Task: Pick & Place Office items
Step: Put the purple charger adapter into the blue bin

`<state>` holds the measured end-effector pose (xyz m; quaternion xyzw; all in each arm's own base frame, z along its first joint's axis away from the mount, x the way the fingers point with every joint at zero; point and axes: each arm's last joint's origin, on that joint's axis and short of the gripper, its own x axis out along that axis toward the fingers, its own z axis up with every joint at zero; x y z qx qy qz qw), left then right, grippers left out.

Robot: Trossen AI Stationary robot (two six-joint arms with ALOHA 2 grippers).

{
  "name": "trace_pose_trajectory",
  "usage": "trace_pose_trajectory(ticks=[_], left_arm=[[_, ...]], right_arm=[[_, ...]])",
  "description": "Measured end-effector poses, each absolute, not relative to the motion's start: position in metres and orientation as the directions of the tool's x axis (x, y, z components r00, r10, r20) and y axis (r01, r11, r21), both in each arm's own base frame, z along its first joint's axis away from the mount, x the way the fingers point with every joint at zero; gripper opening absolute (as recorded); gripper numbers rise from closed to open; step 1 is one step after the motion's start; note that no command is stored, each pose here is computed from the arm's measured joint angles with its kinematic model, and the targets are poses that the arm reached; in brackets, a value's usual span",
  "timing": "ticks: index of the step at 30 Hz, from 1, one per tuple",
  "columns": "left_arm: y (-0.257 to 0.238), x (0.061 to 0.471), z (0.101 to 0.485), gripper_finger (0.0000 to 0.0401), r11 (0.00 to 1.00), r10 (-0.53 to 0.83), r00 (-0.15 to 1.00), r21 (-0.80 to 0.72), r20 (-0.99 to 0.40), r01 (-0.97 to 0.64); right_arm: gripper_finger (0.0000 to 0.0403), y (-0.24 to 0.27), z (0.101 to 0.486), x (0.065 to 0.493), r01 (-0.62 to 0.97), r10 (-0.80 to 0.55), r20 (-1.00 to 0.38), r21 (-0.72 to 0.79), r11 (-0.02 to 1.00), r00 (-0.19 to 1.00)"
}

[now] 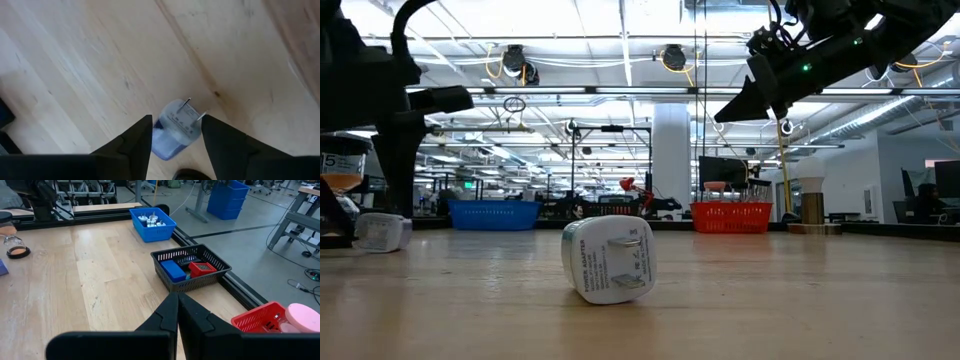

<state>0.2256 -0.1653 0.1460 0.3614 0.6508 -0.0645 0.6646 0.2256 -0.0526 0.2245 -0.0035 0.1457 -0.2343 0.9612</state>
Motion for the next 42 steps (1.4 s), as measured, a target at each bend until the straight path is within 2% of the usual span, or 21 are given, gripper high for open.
trace_pose_trajectory(ticks=[6, 12, 15, 18, 24, 29, 33, 38, 42], left_arm=[[-0.171, 0.232, 0.155, 0.0170, 0.773, 0.361, 0.176, 0.399, -0.916, 0.493], [-0.173, 0.234, 0.156, 0.0127, 0.784, 0.343, 0.186, 0.389, -0.921, 0.483], [-0.172, 0.235, 0.156, 0.0120, 0.770, 0.342, 0.185, 0.387, -0.921, 0.507], [-0.171, 0.236, 0.156, 0.0134, 0.743, 0.340, 0.185, 0.384, -0.922, 0.547], [-0.173, 0.238, 0.155, 0.0188, 0.719, 0.302, 0.183, 0.349, -0.936, 0.601], [-0.168, 0.235, 0.156, 0.0217, 0.694, 0.335, 0.154, 0.354, -0.930, 0.627], [-0.161, 0.234, 0.156, 0.0224, 0.694, 0.367, 0.106, 0.348, -0.924, 0.630], [-0.152, 0.233, 0.147, 0.0225, 0.723, 0.327, 0.050, 0.284, -0.944, 0.630], [-0.149, 0.234, 0.145, 0.0206, 0.744, 0.327, 0.039, 0.283, -0.944, 0.605]], right_arm=[[0.0000, -0.053, 0.225, 0.226, 0.449, -0.451, -0.278, -0.075, 0.890, 0.848], [0.0000, -0.053, 0.225, 0.226, 0.449, -0.451, -0.278, -0.075, 0.890, 0.848], [0.0000, -0.053, 0.225, 0.226, 0.449, -0.451, -0.278, -0.075, 0.890, 0.848], [0.0000, -0.053, 0.225, 0.226, 0.449, -0.451, -0.278, -0.075, 0.891, 0.848], [0.0000, -0.053, 0.225, 0.226, 0.449, -0.451, -0.278, -0.075, 0.891, 0.848], [0.0000, -0.053, 0.225, 0.226, 0.449, -0.451, -0.278, -0.075, 0.891, 0.848], [0.0000, -0.053, 0.225, 0.226, 0.449, -0.451, -0.278, -0.075, 0.891, 0.848], [0.0000, -0.053, 0.225, 0.226, 0.449, -0.450, -0.278, -0.075, 0.891, 0.848], [0.0000, -0.053, 0.225, 0.226, 0.448, -0.451, -0.278, -0.076, 0.891, 0.848]])
